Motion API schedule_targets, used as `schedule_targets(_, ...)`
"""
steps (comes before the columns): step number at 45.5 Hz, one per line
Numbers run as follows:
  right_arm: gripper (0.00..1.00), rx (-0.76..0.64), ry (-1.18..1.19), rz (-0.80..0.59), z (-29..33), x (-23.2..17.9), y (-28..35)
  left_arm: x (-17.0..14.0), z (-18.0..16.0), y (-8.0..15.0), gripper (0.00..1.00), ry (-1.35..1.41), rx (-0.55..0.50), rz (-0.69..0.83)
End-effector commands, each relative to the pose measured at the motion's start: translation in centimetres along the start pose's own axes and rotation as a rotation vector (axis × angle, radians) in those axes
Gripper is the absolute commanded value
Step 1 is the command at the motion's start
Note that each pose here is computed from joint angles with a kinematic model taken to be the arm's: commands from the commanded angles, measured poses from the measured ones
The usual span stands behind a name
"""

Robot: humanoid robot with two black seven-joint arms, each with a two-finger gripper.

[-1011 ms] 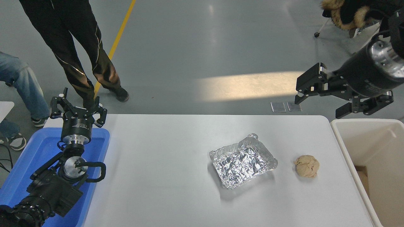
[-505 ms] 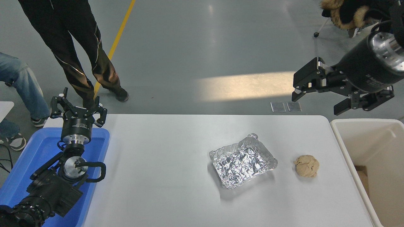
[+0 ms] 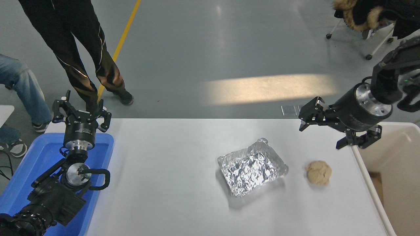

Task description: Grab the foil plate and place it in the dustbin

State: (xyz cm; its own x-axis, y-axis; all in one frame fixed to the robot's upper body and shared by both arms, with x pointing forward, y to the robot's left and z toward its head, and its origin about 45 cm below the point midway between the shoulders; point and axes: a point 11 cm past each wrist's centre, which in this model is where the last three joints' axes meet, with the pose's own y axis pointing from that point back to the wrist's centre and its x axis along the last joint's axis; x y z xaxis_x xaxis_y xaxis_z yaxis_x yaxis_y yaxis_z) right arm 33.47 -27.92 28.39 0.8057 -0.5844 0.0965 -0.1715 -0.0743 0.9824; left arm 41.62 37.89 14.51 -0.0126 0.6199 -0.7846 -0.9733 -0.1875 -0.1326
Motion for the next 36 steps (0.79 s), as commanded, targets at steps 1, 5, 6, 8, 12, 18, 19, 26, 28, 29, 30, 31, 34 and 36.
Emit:
schedule_targets(1,0.99,-0.032,-0.190,-0.018,1.9,-2.0,-7.5,-0.1,0.0,0.0,0.99,0.000,0.000,-0.001)
schedule_targets(5,0.99,-0.010,-0.220,-0.030,1.5,-2.5,-8.9,0.0,0.0,0.0,0.99,0.000,0.000,0.000)
schedule_targets(6,0.99,-0.009,-0.228,-0.025,1.5,-2.4,-9.2,0.0,0.0,0.0,0.99,0.000,0.000,0.000)
schedule_targets(8,0.99,-0.007,-0.244,-0.014,1.6,-2.4,-9.8,-0.1,0.0,0.0,0.99,0.000,0.000,-0.001)
schedule_targets(12,0.99,-0.003,-0.254,-0.023,1.0,-3.4,-11.7,0.0,0.1,-0.1,0.99,-0.001,-0.001,-0.001)
schedule_targets(18,0.99,0.015,-0.272,-0.044,0.1,-5.2,-14.8,0.0,0.1,-0.1,0.99,-0.002,0.000,-0.002)
schedule_targets(19,0.99,0.021,-0.275,-0.045,-0.1,-5.4,-15.2,-0.1,0.0,0.0,0.99,0.000,0.000,-0.003)
schedule_targets(26,0.99,0.053,-0.273,-0.063,-1.3,-6.7,-17.5,-0.1,0.0,0.0,0.99,0.000,0.000,-0.003)
schedule_targets(28,0.99,0.051,-0.271,-0.054,-1.3,-6.7,-17.9,-0.1,0.0,0.0,0.99,-0.001,0.000,-0.002)
schedule_targets(29,0.99,0.047,-0.269,-0.049,-1.2,-6.7,-18.1,-0.1,0.0,0.0,0.99,-0.001,0.000,-0.002)
schedule_targets(30,0.99,0.044,-0.266,-0.046,-1.1,-6.8,-18.3,-0.1,0.0,0.0,0.99,-0.001,0.000,-0.002)
schedule_targets(31,0.99,0.041,-0.265,-0.044,-1.1,-6.9,-18.5,-0.1,0.0,0.0,0.99,-0.001,0.000,-0.002)
schedule_targets(34,0.99,0.031,-0.262,-0.032,-1.0,-6.9,-19.3,-0.1,0.0,0.0,0.99,-0.001,0.000,-0.002)
schedule_targets(36,0.99,0.025,-0.258,-0.031,-1.0,-7.0,-19.8,-0.1,0.0,0.0,0.99,0.000,0.000,-0.003)
